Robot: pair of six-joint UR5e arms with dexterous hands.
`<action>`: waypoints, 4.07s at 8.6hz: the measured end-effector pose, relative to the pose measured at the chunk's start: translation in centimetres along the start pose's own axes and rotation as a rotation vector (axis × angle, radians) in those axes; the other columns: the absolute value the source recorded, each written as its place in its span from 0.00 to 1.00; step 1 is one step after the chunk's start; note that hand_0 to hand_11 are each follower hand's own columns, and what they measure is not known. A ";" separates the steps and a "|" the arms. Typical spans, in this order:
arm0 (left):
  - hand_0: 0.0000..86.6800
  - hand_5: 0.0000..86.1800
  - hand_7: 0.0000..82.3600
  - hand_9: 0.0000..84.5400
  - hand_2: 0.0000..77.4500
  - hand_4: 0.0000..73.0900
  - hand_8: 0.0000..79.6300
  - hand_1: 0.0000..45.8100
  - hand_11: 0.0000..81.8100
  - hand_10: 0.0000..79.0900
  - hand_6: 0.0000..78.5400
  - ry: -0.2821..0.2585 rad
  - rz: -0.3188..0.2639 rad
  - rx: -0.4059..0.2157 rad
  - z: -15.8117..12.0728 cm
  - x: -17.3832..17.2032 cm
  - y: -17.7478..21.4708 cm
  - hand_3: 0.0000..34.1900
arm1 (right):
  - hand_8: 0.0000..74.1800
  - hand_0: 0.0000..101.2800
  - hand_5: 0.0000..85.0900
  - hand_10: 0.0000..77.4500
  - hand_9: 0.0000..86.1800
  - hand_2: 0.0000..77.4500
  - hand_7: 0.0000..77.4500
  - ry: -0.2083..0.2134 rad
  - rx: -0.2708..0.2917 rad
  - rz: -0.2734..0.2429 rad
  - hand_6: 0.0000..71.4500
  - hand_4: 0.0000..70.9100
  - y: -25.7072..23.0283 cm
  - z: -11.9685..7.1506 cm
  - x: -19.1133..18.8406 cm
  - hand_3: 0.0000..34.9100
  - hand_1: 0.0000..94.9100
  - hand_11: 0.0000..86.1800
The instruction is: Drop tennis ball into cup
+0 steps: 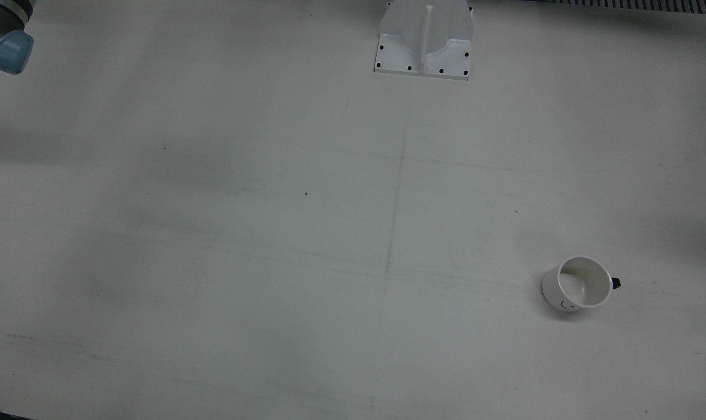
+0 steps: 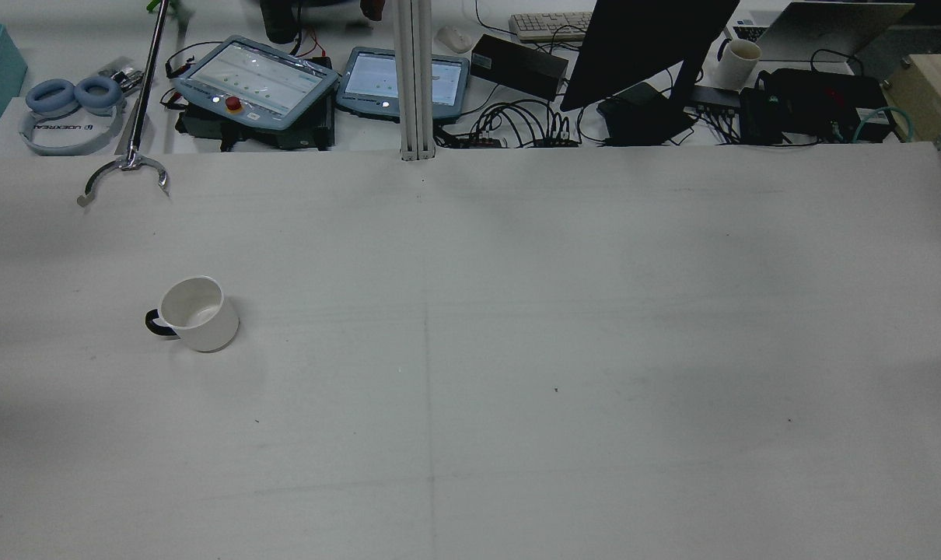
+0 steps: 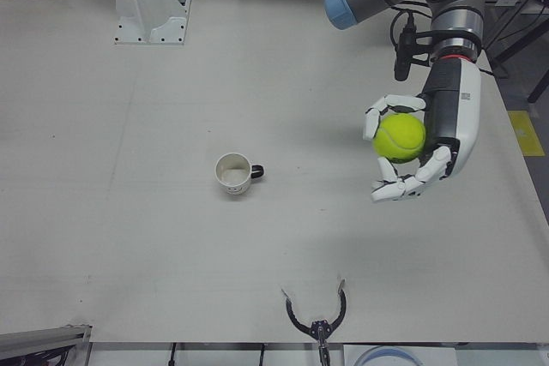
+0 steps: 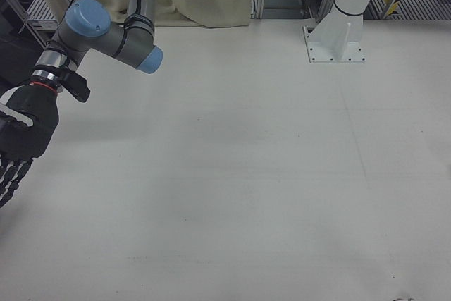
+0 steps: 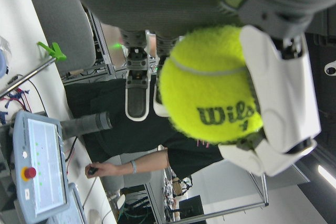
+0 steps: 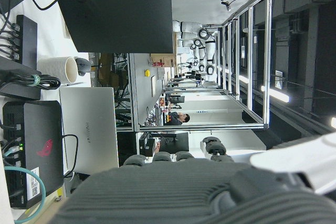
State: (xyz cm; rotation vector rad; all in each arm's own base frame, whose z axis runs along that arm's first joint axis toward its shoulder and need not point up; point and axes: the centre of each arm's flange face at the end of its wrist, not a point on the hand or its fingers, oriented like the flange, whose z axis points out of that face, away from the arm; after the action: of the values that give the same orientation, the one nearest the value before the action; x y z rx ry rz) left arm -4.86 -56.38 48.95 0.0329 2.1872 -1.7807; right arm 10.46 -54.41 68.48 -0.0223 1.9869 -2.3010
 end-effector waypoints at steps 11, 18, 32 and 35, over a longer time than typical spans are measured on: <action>0.48 0.09 0.79 0.71 0.63 0.45 0.49 0.42 0.45 0.32 0.51 -0.409 -0.085 -0.204 1.7 -26.3 14.9 0.00 | 0.00 0.00 0.00 0.00 0.00 0.01 0.00 0.000 0.000 0.000 0.00 0.00 0.0 0.0 0.0 0.00 0.01 0.01; 0.49 0.16 0.82 0.68 0.64 0.43 0.52 0.39 0.41 0.28 0.49 -0.415 -0.058 -0.195 3.4 -31.3 14.2 0.00 | 0.00 0.00 0.00 0.00 0.00 0.01 0.00 0.000 0.000 0.000 0.00 0.00 0.0 0.0 0.0 0.00 0.01 0.01; 0.50 0.01 0.12 0.01 0.49 0.01 0.00 0.31 0.01 0.00 0.00 -0.336 -0.053 -0.177 3.2 -27.0 11.4 0.00 | 0.00 0.00 0.00 0.00 0.00 0.01 0.00 0.000 0.000 0.000 0.00 0.00 0.0 0.0 0.0 0.00 0.01 0.01; 0.49 0.01 0.09 0.01 0.48 0.01 0.00 0.51 0.01 0.00 0.00 -0.327 -0.052 -0.179 1.8 -25.9 11.3 0.00 | 0.00 0.00 0.00 0.00 0.00 0.01 0.00 0.000 0.000 0.000 0.00 0.00 0.0 0.0 0.0 0.00 0.01 0.01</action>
State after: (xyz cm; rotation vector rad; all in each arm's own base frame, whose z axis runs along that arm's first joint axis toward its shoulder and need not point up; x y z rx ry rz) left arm 22.53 -50.85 44.61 -0.3344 2.1102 -1.4851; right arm 10.46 -54.41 68.49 -0.0223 1.9870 -2.3009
